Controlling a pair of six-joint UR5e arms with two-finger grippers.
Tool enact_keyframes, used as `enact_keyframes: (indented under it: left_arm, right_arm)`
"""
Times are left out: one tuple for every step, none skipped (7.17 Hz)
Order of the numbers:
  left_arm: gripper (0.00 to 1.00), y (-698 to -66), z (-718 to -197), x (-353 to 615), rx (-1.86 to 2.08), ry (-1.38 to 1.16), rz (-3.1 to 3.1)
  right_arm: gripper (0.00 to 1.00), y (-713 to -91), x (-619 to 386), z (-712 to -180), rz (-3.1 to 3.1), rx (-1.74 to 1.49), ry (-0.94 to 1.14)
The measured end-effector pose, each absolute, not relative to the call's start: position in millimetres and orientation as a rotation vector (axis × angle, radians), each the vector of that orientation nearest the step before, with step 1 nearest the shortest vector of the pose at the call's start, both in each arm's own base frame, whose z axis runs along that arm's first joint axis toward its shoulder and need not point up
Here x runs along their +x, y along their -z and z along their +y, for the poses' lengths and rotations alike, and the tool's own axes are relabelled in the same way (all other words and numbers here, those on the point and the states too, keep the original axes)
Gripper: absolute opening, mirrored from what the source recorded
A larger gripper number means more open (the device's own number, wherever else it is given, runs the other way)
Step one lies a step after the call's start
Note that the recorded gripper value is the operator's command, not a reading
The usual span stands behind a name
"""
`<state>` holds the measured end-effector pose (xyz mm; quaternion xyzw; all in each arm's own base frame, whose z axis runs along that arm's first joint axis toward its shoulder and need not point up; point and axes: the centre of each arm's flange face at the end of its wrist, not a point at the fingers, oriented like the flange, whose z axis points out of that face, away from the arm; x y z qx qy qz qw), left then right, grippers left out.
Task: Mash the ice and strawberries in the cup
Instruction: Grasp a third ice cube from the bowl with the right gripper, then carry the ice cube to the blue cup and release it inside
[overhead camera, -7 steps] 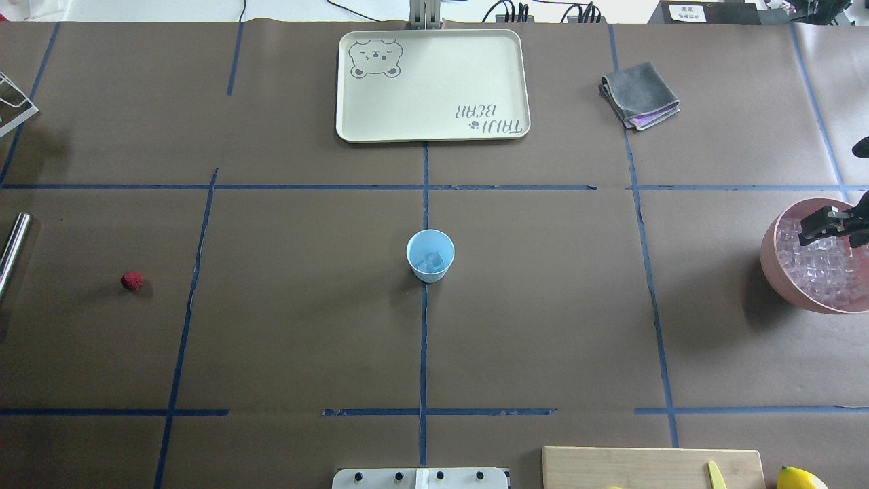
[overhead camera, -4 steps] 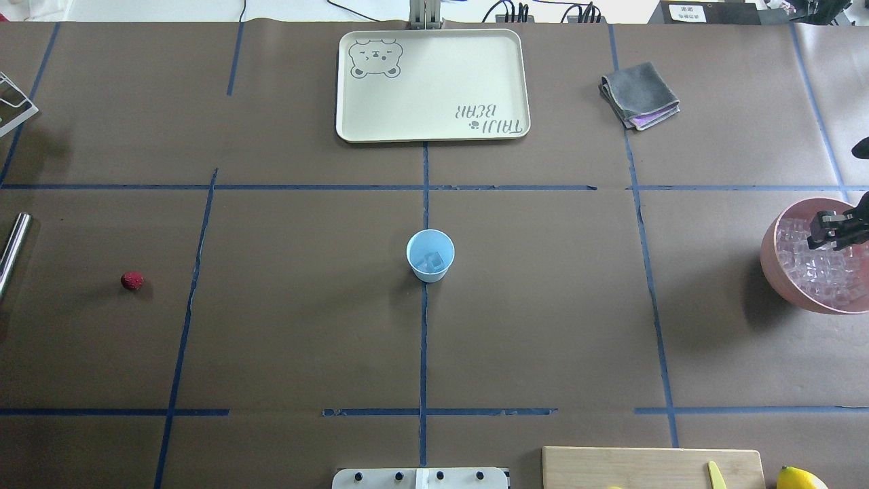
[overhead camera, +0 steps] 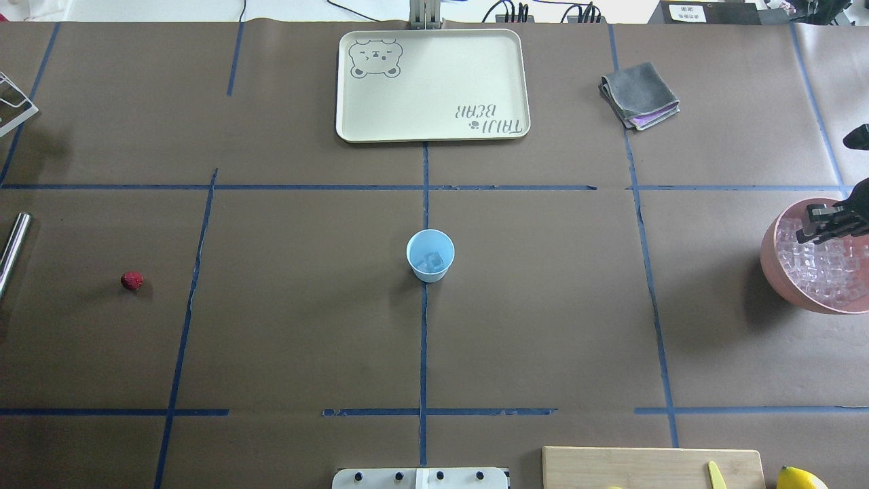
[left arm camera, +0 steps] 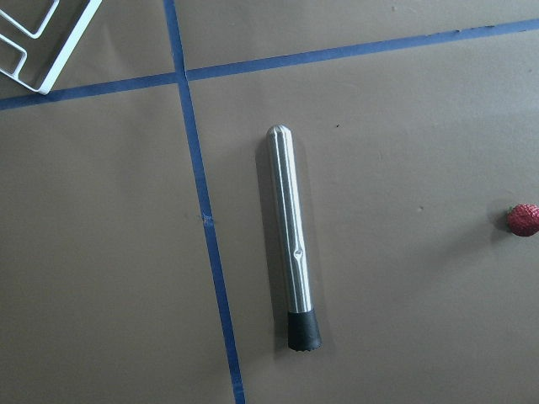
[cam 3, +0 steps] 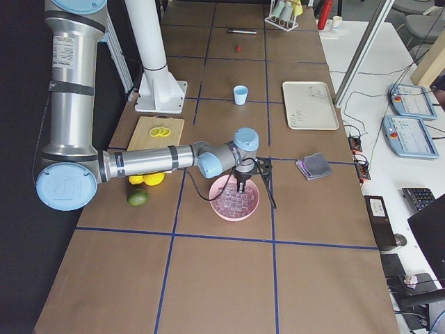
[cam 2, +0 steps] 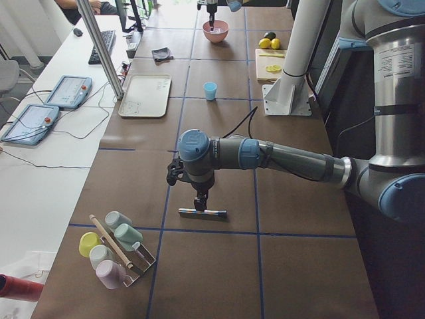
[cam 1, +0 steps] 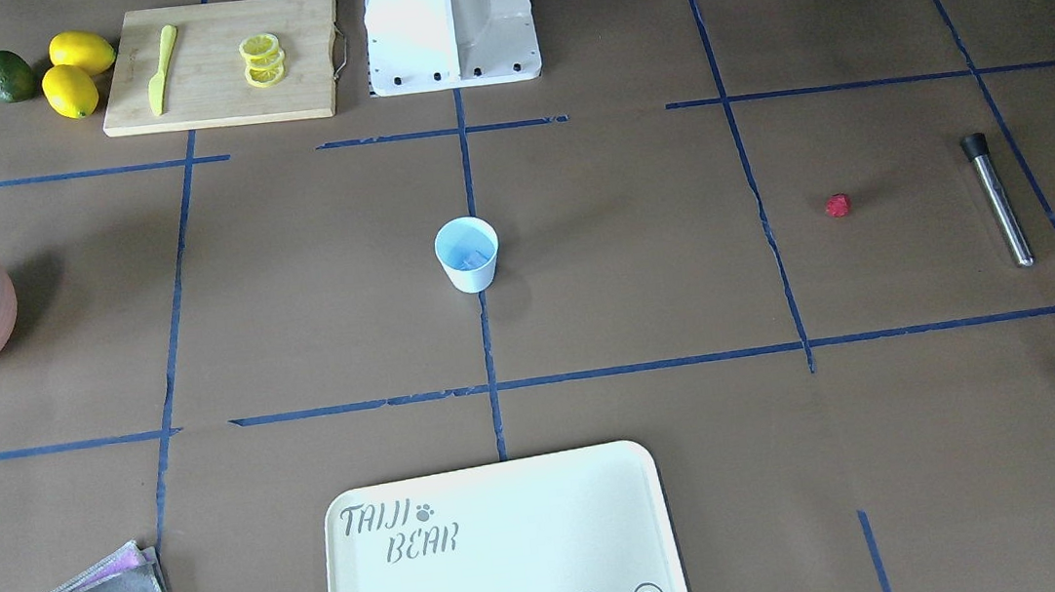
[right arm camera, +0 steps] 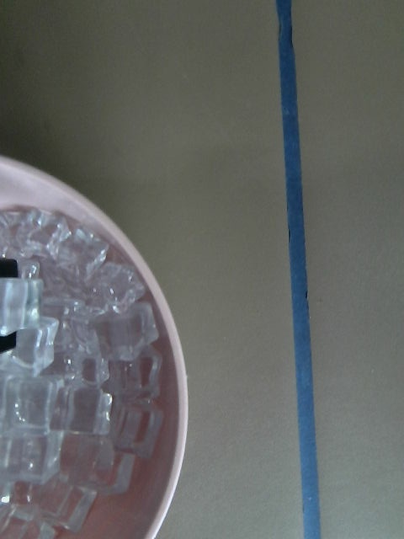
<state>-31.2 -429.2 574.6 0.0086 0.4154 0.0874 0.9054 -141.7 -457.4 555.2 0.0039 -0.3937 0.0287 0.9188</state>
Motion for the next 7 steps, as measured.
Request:
enact_keyframes:
  left_arm:
    - [1.0, -575, -429, -31, 0.018, -0.18, 0.858]
    - [1.0, -575, -429, -31, 0.018, -0.18, 0.858]
    - [1.0, -575, -429, -31, 0.018, -0.18, 0.858]
    - [1.0, -575, -429, -31, 0.017, -0.18, 0.858]
    - [1.0, -575, -429, -31, 0.016, -0.18, 0.858]
    - [1.0, -575, -429, -31, 0.016, -0.18, 0.858]
    - [1.0, -576, -430, -31, 0.016, -0.179, 0.858]
  right_arm:
    - [0.0, -517, -143, -456, -0.855, 0.029, -0.083]
    - [0.0, -476, -149, -457, -0.912, 0.028, -0.138]
    - [0.0, -432, -166, -461, -0.978, 0.003, -0.202]
    - [0.0, -388, -193, -465, -1.035, -0.03, -0.256]
    - [0.0, -341, -230, -468, -1.083, -0.067, -0.309]
    - [0.0, -295, -278, -462, -1.118, -0.095, -0.356]
    - [0.0, -257, -334, -449, -1.137, -0.106, -0.393]
